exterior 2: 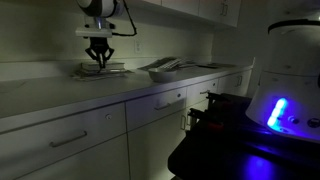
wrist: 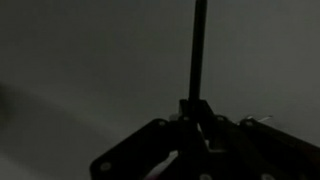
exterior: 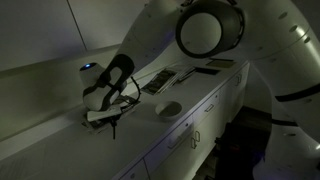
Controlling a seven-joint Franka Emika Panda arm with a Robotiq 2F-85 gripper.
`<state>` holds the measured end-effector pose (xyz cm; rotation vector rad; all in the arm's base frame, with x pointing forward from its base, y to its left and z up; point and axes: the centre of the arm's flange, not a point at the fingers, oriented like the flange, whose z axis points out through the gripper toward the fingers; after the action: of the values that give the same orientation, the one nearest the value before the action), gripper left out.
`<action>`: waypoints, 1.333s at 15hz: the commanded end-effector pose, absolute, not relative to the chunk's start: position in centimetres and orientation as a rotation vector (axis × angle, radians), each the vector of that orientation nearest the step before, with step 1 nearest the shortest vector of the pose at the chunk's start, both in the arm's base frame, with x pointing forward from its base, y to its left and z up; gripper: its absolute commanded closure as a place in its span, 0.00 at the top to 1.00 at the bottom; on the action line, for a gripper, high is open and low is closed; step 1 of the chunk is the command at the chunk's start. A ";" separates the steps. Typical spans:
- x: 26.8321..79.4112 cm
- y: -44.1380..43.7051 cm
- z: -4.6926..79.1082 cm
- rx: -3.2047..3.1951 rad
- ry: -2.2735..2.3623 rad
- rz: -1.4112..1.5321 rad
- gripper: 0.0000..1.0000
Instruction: Pick up the pen from the counter and put it in the bowl
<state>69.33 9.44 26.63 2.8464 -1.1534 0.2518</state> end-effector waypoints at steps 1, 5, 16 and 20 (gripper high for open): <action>60.8 2.6 27.9 2.736 -1.345 0.300 0.04; 54.4 -7.0 29.6 2.569 -1.562 0.345 0.04; 42.4 -16.1 32.8 2.213 -1.951 0.540 0.04; 43.9 -15.1 32.3 2.130 -2.004 0.550 0.04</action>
<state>43.30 -16.05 33.12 2.2026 -1.9599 0.5158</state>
